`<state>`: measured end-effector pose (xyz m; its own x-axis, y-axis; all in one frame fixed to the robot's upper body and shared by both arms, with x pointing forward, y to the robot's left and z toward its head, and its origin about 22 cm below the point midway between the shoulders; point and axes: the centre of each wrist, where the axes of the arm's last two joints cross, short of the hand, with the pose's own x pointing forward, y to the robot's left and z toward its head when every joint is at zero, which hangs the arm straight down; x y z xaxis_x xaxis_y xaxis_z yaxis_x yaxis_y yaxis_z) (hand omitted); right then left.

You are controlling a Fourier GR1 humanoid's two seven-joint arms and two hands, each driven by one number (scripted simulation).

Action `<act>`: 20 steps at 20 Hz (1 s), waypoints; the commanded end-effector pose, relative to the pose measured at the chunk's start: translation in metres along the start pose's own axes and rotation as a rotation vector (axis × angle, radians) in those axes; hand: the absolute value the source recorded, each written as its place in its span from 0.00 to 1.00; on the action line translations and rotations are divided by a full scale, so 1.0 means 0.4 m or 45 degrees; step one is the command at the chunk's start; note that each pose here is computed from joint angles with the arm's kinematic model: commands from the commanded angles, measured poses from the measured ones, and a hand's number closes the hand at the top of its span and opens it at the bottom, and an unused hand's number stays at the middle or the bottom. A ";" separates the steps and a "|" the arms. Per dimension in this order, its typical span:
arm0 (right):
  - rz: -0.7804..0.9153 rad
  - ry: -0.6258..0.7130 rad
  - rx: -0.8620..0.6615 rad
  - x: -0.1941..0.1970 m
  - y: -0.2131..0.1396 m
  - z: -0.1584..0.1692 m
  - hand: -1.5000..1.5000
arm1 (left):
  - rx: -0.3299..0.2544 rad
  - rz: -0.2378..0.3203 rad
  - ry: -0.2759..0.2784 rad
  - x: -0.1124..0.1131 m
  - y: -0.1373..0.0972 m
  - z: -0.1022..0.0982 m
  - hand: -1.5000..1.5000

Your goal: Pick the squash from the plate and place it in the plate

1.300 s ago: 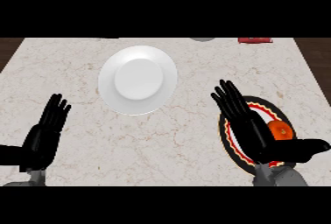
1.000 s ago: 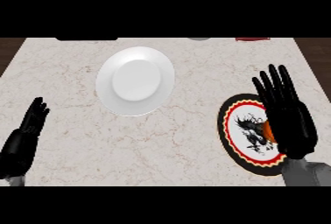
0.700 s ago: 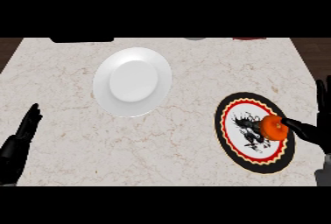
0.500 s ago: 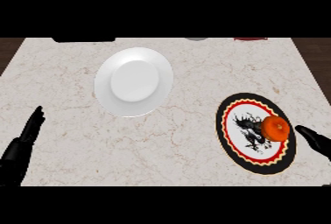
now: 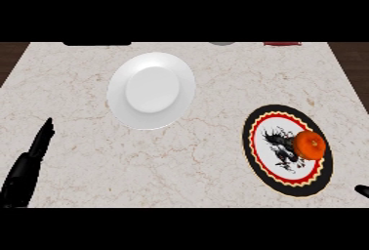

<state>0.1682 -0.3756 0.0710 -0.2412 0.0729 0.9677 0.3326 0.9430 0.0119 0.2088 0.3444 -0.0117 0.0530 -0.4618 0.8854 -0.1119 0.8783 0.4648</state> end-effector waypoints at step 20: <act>0.751 0.658 0.602 0.059 -0.013 -0.195 0.00 | -0.017 -0.005 0.000 0.039 -0.043 -0.052 0.50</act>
<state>0.2204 -0.4080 0.1110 0.2859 0.4665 0.8370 -0.0740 0.8816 -0.4661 0.2209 0.3346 -0.0030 0.0452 -0.4674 0.8829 -0.0984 0.8774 0.4695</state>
